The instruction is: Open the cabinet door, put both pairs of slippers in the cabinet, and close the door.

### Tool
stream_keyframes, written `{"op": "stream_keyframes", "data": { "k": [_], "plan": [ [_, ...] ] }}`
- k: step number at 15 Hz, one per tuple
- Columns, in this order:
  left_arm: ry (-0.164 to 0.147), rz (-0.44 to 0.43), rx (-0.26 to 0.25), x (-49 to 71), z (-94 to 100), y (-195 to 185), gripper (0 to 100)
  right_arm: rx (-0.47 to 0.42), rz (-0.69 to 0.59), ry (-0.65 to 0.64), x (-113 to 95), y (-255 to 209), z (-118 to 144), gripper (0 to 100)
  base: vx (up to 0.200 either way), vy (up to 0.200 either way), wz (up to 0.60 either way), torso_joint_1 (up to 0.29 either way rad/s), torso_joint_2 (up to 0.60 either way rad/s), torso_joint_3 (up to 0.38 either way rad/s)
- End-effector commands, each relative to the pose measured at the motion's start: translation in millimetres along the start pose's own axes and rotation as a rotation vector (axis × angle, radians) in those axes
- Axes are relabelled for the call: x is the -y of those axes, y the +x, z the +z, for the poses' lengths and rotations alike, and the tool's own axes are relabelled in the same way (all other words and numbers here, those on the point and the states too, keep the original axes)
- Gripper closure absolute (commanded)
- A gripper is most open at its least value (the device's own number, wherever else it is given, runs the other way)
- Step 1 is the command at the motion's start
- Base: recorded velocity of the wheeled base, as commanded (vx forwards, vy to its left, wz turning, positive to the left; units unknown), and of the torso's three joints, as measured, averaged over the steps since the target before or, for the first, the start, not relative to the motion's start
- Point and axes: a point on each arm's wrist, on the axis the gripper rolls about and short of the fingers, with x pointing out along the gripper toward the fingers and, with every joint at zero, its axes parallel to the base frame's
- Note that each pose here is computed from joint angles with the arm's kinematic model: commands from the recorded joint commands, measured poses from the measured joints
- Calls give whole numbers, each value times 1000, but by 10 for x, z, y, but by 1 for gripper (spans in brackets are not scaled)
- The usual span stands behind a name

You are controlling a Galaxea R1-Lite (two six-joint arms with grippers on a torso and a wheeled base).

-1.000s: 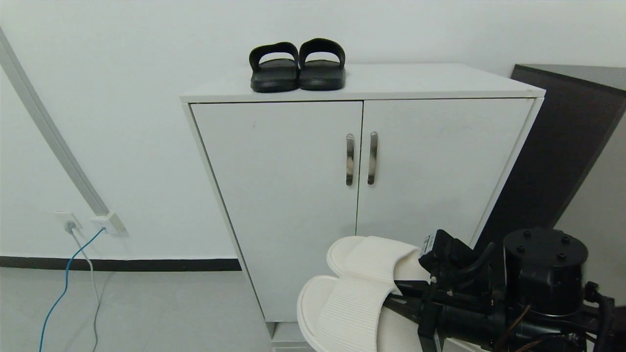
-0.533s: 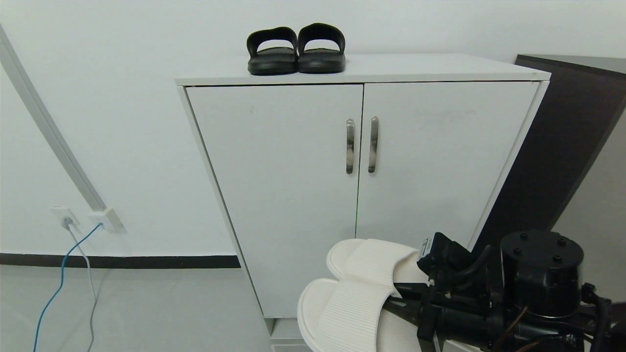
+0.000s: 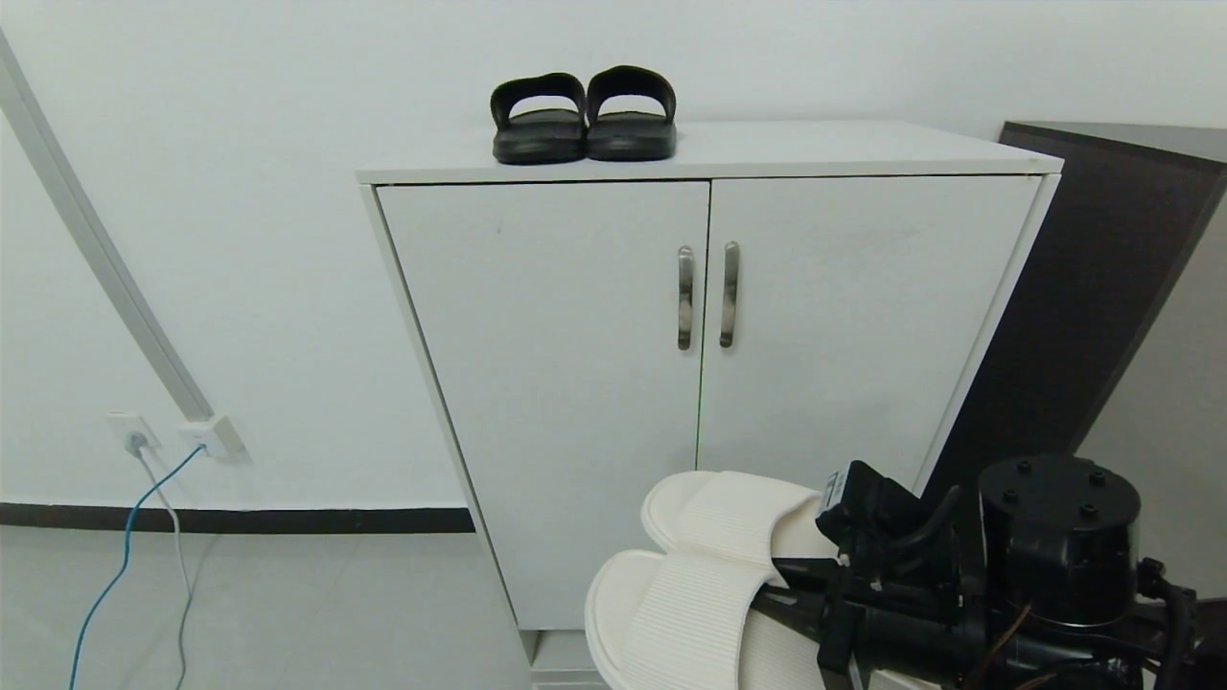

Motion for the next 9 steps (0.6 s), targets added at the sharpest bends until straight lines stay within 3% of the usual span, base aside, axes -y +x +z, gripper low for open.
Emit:
{"op": "stream_keyframes", "data": {
  "k": [1, 6, 7, 8, 9],
  "plan": [
    [5, 1, -13, 1, 3, 10, 0, -1, 1, 0, -3, 0, -8, 100, 0, 0, 0, 0, 0, 0],
    [6, -2, -41, -2, 80, 37, 0, -10, -1, 1, -8, -9, -33, 100, 0, 0, 0, 2, 135, 73],
    [-10, -8, -11, -23, 290, 31, 0, -8, 2, 0, -7, -7, -29, 100, 0, 0, 0, 0, 0, 0],
    [-65, -53, 9, -54, 659, 70, 0, -10, 2, 1, -7, -4, -32, 100, 0, 0, 0, 0, 0, 0],
    [-59, -99, -30, -51, 772, 168, 0, -13, 3, 1, -7, 2, -38, 100, 0, 0, 0, 0, 0, 0]
  ]
}}
